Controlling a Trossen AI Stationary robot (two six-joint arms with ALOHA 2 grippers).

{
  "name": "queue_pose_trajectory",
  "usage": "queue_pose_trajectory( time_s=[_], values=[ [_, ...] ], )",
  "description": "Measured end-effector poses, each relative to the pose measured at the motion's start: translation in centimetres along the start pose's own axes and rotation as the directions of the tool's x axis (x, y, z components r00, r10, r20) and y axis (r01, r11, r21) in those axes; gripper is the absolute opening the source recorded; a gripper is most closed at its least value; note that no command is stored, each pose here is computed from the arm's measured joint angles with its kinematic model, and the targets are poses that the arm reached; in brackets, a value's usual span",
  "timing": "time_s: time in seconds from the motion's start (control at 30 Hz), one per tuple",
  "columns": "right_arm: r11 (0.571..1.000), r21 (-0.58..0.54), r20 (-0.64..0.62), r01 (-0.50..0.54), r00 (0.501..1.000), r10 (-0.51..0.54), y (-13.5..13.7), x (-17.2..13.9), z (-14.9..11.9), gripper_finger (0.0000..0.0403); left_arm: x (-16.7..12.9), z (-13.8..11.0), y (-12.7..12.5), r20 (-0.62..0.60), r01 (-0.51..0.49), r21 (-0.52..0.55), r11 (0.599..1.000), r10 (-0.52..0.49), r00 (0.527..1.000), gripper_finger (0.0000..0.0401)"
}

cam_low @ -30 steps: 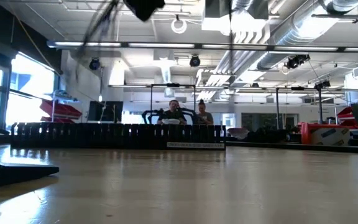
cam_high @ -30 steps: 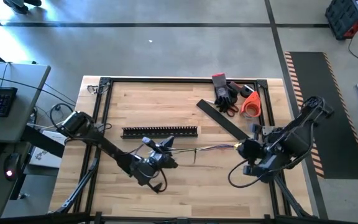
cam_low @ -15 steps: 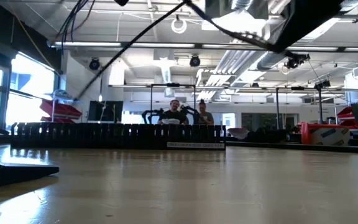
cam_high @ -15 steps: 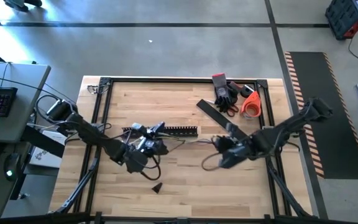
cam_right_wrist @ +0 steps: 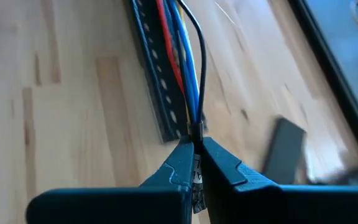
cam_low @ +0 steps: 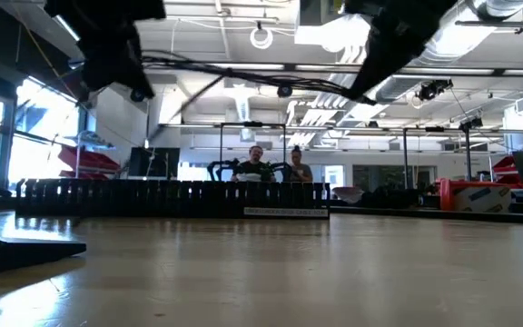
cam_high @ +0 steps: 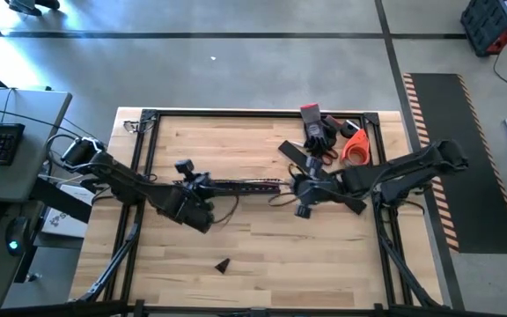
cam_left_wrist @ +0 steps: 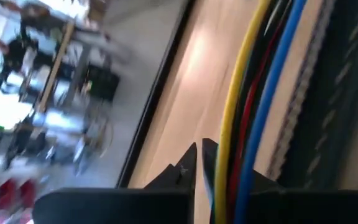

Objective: Ziptie cables
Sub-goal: Put the colored ziptied cables into the cable duct

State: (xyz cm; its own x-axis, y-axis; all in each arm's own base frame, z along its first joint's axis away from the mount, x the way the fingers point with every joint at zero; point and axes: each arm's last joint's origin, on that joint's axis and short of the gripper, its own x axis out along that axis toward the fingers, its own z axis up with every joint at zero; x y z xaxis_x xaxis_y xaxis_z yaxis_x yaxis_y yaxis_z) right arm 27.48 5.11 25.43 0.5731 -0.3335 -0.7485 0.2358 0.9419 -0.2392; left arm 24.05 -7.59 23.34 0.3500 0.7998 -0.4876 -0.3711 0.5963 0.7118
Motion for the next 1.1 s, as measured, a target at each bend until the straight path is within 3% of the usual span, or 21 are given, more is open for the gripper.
queue_pose_trajectory(
  time_s=[0.27, 0.53, 0.9, 1.1],
  values=[
    [0.998, -0.014, 0.047, -0.067, 0.997, 0.068, 0.1, 4.3, 1.5, 0.0, 0.2, -2.4, 1.9, -0.293, 0.031, 0.121, 0.992, 0.006, 0.956, 0.0],
    [0.995, -0.016, 0.048, -0.097, 0.994, 0.097, 0.4, 7.0, 1.8, 0.0, 1.5, -6.7, 0.6, -0.51, 0.145, 0.182, 0.972, -0.032, 0.86, 0.0],
    [0.996, -0.039, 0.01, -0.079, 0.997, 0.08, -0.2, 7.7, 1.5, 0.0, 3.3, -10.5, -1.6, -0.591, 0.258, 0.153, 0.954, -0.121, 0.797, 0.0],
    [0.997, -0.009, -0.041, -0.08, 0.996, 0.08, -1.8, 8.4, 1.2, 0.0, 3.6, -11.2, -1.8, -0.597, 0.238, 0.114, 0.965, -0.125, 0.793, 0.0]
  ],
)
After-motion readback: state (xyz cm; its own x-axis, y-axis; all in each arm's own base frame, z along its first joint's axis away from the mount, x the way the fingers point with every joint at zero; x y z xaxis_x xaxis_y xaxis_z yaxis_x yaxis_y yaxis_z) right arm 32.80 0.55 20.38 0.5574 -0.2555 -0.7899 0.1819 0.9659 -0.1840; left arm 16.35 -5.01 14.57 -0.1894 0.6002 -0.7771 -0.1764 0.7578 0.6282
